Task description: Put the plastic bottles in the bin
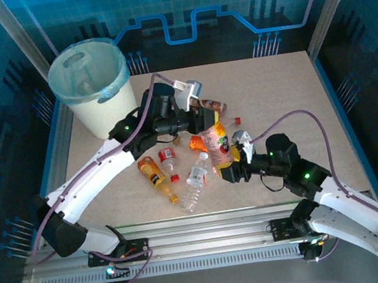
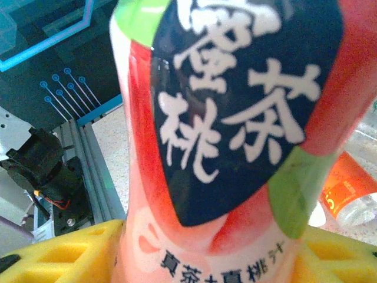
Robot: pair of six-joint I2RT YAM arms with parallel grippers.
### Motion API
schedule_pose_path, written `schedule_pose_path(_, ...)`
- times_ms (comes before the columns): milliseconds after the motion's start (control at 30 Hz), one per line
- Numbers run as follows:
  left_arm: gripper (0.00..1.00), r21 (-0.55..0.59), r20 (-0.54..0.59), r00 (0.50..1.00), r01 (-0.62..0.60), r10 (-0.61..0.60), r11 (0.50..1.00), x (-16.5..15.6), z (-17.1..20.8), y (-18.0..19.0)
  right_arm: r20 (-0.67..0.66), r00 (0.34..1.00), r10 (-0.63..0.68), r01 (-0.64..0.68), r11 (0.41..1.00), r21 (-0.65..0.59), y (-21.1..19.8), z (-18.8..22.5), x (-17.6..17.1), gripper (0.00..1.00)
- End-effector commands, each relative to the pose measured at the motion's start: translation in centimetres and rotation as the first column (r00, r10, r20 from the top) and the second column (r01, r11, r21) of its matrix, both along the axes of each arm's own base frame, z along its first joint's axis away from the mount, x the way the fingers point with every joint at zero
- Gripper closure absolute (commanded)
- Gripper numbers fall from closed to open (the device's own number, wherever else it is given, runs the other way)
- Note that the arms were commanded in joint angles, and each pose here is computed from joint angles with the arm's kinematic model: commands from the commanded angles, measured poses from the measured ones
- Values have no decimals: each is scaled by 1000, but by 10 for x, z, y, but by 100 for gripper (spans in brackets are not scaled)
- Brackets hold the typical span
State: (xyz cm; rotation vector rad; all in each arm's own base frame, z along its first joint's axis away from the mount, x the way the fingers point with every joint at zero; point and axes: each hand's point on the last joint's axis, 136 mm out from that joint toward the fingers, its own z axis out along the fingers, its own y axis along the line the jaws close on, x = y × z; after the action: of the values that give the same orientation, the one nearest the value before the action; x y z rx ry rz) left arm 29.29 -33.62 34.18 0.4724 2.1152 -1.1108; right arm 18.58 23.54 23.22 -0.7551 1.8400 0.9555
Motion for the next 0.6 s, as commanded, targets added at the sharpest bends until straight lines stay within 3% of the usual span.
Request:
schedule_pose_path(0, 79, 23, 68, 997, -46, 44, 999, -2, 13, 18, 63, 998, -22, 19, 999, 43, 5, 33, 9, 35)
schedule_pose_path(167, 95, 21, 114, 984, -138, 135, 990, 2, 24, 37, 81, 997, 17, -18, 1000, 17, 20, 58, 14, 18)
schedule_pose_path(300, 100, 17, 138, 968, -216, 212, 976, 3, 18, 54, 105, 993, 46, -44, 999, -23, 32, 70, 17, 4)
schedule_pose_path(567, 100, 27, 258, 870, -441, 420, 897, 6, 24, 116, 111, 991, 69, -60, 995, -81, 60, 92, 36, 0)
